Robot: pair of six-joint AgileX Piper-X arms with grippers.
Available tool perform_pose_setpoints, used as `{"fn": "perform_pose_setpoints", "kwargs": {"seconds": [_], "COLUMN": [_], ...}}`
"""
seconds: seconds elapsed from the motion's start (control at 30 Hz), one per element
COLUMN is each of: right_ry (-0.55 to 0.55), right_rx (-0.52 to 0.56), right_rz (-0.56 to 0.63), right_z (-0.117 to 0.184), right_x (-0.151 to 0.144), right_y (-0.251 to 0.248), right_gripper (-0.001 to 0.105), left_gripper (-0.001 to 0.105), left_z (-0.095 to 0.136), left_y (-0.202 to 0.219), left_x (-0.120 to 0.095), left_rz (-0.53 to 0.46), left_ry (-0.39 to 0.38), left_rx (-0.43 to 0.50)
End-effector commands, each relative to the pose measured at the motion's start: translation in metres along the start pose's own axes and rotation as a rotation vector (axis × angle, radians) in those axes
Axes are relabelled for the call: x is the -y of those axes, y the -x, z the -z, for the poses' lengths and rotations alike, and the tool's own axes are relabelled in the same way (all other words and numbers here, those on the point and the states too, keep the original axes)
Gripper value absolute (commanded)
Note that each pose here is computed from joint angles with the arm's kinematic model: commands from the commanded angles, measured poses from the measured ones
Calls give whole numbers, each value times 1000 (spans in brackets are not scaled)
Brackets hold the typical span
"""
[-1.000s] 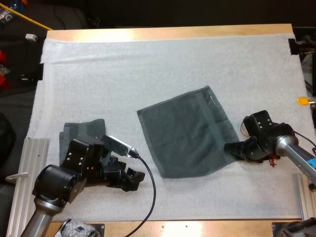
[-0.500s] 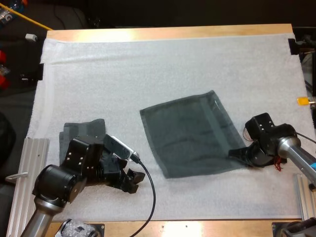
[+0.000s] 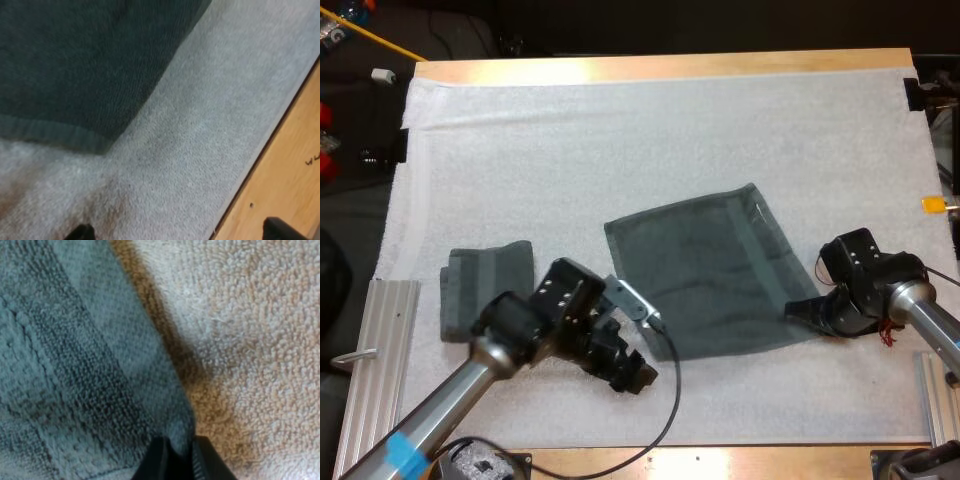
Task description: Pick towel from pile, fold and stack
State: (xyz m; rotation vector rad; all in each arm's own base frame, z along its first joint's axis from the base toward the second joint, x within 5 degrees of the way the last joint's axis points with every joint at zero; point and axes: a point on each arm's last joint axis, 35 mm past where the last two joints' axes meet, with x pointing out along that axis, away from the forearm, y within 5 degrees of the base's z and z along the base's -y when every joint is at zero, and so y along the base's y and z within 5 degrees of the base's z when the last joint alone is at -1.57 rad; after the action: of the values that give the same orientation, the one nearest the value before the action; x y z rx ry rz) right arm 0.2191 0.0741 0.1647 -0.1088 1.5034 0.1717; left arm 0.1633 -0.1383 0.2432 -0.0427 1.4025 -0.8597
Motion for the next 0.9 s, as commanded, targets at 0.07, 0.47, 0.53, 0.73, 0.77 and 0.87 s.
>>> {"fn": "perform_pose_setpoints", "kwargs": {"seconds": [0.07,0.47,0.53,0.73,0.77,0.87], "right_ry": [1,1,1,1,1,1], "right_rx": [-1,-1,-1,-1,-1,-1], "right_rz": [15,15,15,15,15,15], "right_z": [1,1,1,1,1,1], "right_x": [2,2,2,2,2,2], "right_y": [2,2,2,2,2,2], "right_gripper": [0,0,0,0,0,0], "left_gripper": [64,64,64,57,52,42], "left_z": [-9,-28,-30,-41,-42,-45], "left_y": [-18,-78,-85,-94,-94,-94], "left_x": [-4,-33,-36,-39,-39,-37], "left_rz": [13,54,53,66,70,99], "left_ry": [31,177,191,202,208,217], "left_rx": [-37,-162,-162,-95,-85,-68]}}
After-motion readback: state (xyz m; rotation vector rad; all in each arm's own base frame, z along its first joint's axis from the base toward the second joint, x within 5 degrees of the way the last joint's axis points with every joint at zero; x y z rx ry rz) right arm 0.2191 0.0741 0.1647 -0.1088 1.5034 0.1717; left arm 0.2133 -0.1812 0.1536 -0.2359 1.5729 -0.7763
